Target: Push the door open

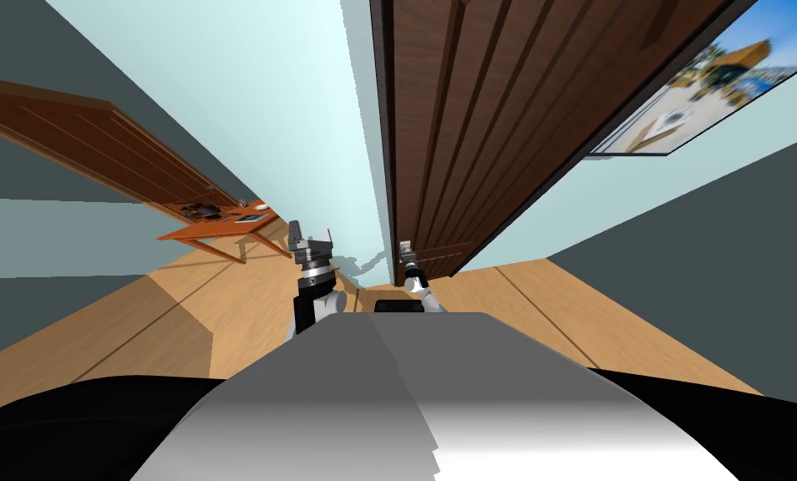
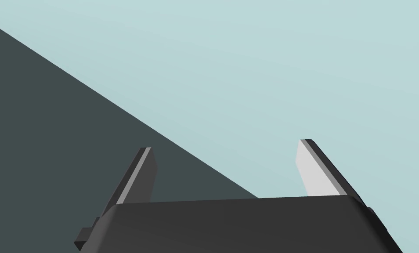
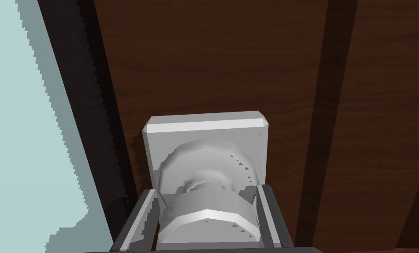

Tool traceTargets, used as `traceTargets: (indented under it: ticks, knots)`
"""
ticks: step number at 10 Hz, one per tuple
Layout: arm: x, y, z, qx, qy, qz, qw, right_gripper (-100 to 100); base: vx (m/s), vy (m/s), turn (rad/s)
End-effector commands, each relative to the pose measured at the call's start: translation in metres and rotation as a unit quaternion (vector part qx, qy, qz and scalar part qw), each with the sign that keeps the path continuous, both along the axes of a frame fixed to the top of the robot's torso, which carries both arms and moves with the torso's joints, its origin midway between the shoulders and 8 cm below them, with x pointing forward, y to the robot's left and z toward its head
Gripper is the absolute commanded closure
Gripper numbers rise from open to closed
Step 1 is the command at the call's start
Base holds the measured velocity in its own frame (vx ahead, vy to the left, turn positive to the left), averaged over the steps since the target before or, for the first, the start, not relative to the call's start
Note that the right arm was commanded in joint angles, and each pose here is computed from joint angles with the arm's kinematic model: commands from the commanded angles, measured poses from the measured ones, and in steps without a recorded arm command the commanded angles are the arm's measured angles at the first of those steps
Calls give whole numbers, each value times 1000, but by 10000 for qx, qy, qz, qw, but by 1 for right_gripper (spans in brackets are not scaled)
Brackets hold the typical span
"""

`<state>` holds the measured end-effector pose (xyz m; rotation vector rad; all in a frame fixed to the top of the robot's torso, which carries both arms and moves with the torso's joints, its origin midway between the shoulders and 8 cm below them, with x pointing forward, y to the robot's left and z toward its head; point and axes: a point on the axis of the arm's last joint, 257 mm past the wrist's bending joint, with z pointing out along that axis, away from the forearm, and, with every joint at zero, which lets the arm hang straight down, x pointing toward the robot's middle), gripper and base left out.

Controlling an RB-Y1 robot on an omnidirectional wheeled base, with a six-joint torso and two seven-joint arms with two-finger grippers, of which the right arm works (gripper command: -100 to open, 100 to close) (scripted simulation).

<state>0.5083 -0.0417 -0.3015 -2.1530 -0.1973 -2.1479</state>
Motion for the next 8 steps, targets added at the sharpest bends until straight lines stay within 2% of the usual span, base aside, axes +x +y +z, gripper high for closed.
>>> traceTargets:
  ticks: [1, 4, 8]
  knots:
    - [0, -5, -1, -12, -1, -40, 10000, 100, -9, -49, 198]
    - [1, -23, -2, -46, -5, -198, 9998, 100, -60, -151, 324]
    - [0, -63, -4, -92, -18, -558, 9984, 100, -127, -151, 395]
